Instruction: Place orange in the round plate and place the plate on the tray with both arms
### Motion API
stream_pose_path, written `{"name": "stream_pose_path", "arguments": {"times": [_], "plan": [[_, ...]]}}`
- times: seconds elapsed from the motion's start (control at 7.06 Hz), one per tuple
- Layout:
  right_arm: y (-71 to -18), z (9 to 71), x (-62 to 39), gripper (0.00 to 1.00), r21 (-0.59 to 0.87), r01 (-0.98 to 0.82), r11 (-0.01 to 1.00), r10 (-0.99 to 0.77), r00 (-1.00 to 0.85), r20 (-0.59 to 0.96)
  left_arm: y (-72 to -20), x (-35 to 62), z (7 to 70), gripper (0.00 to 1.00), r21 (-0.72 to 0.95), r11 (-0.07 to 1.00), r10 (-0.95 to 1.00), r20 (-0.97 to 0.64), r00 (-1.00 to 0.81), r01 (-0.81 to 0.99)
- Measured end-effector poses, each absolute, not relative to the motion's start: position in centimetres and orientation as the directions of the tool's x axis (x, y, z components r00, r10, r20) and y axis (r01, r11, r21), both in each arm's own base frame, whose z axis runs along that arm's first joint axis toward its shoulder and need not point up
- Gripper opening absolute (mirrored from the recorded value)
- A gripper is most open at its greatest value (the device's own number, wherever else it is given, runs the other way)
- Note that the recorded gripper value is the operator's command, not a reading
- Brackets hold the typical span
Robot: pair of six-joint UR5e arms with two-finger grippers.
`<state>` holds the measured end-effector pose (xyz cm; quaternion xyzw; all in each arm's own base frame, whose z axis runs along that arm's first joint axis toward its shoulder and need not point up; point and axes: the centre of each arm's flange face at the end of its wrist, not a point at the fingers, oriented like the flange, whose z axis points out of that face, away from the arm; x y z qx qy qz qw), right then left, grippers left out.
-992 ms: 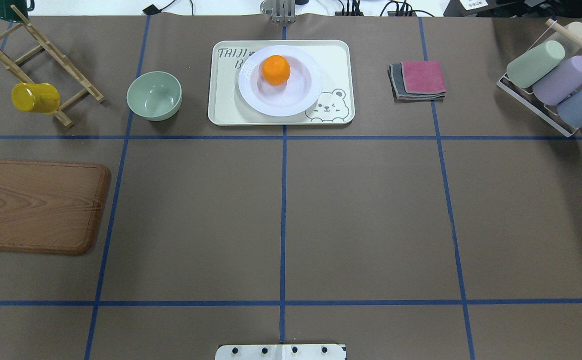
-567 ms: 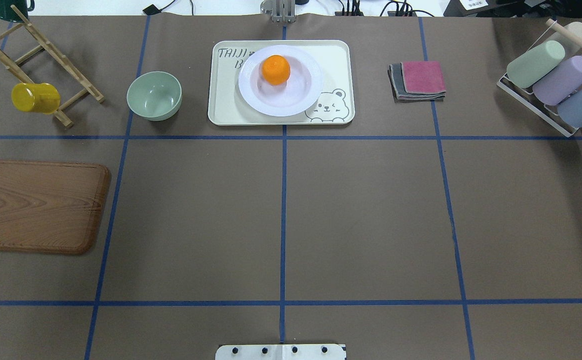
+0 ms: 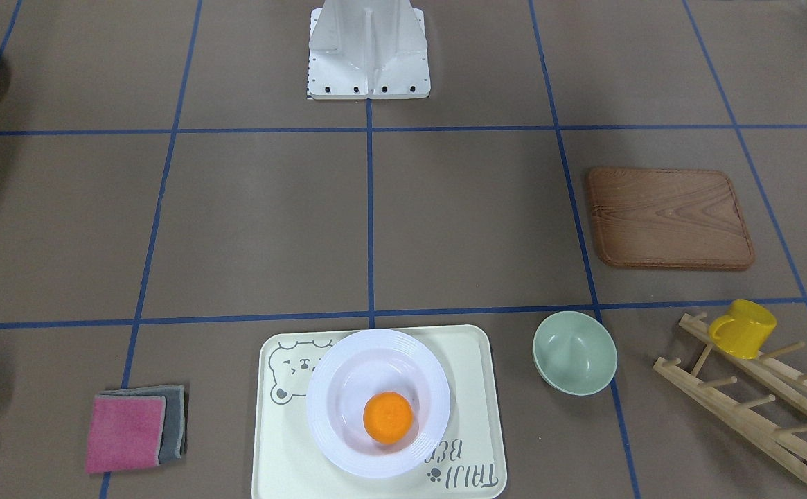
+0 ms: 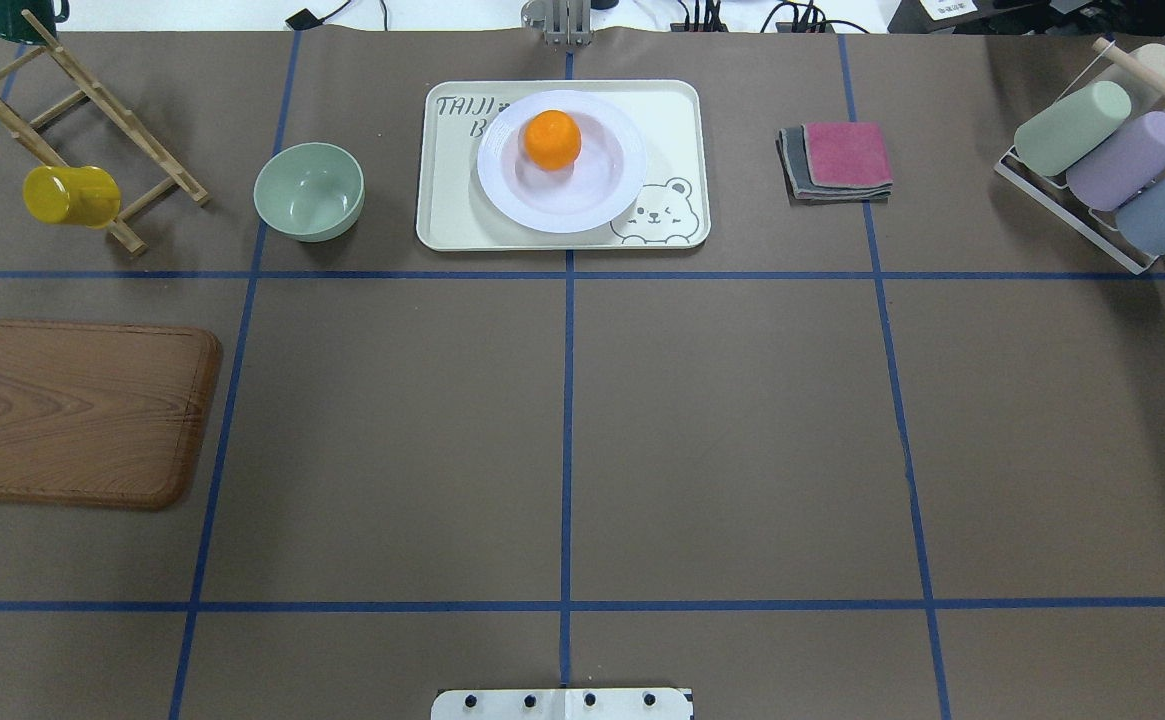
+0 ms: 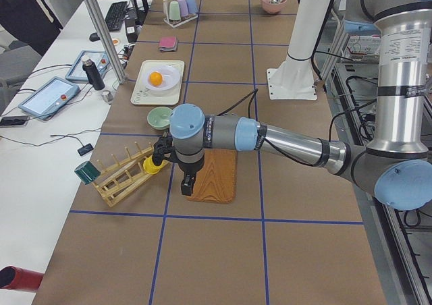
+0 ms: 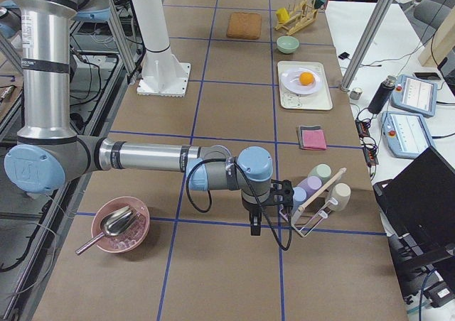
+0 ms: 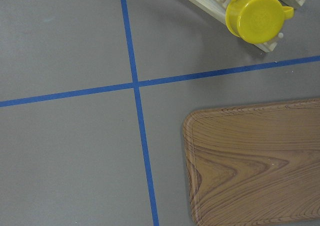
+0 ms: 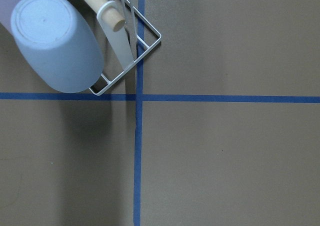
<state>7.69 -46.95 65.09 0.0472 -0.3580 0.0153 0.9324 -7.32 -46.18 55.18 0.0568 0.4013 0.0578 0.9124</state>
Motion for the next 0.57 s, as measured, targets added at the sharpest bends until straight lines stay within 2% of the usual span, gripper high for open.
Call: {"name": "stream_pose_path", "arguments": {"times": [0.57], "plan": [[-46.89,65.08,7.70,1.00,0.076,-0.064,0.995,-0.003,0.740,0.672,-46.15,-7.33,55.11,1.00,0.152,0.987,0.153,-0.725,0.672,-0.060]]}}
